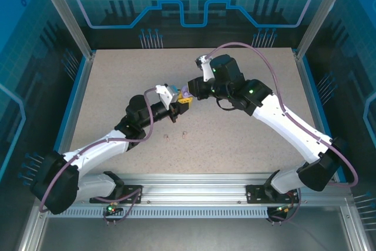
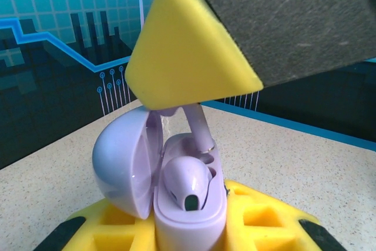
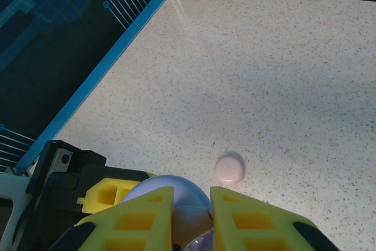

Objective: Insert the wireless bluetooth earbuds into the charging case

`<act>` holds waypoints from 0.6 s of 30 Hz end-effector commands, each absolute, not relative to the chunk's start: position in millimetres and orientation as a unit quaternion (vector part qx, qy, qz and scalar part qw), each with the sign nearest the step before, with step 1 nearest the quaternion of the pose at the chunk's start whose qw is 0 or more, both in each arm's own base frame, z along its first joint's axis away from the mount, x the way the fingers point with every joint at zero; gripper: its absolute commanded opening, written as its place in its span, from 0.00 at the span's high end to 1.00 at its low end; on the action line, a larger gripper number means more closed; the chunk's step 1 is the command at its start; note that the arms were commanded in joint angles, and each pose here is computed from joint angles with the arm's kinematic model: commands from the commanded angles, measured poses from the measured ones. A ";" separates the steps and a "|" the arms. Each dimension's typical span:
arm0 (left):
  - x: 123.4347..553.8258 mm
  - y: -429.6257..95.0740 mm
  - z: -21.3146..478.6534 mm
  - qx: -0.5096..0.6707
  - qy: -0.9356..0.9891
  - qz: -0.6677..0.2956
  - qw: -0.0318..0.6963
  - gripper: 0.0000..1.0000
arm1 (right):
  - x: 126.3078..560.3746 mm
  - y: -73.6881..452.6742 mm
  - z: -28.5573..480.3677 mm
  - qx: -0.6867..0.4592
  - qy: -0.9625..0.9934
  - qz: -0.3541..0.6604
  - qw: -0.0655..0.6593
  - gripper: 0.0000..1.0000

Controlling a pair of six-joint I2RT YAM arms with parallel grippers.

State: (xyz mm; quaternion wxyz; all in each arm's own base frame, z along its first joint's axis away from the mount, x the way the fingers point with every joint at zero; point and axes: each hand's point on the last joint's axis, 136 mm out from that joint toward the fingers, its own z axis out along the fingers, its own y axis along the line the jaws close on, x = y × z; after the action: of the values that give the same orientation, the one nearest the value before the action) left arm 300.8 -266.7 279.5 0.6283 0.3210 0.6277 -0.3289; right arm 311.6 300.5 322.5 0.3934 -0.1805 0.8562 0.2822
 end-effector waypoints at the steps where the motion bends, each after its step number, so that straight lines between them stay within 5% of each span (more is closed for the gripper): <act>1: 297.1 -273.3 300.5 0.330 0.603 -0.341 0.641 1.00 | 313.4 307.2 330.0 -0.188 0.848 0.282 0.407 0.79; 18: 301.2 -272.4 306.5 0.325 0.600 -0.334 0.650 1.00 | 295.4 301.3 298.5 -0.226 0.844 0.235 0.426 0.79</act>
State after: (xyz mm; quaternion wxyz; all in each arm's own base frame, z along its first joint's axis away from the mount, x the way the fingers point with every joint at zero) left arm 300.9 -268.8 266.7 0.6103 0.3236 0.6441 -0.3286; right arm 308.1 299.9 307.1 0.4283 -0.2007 0.8456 0.2474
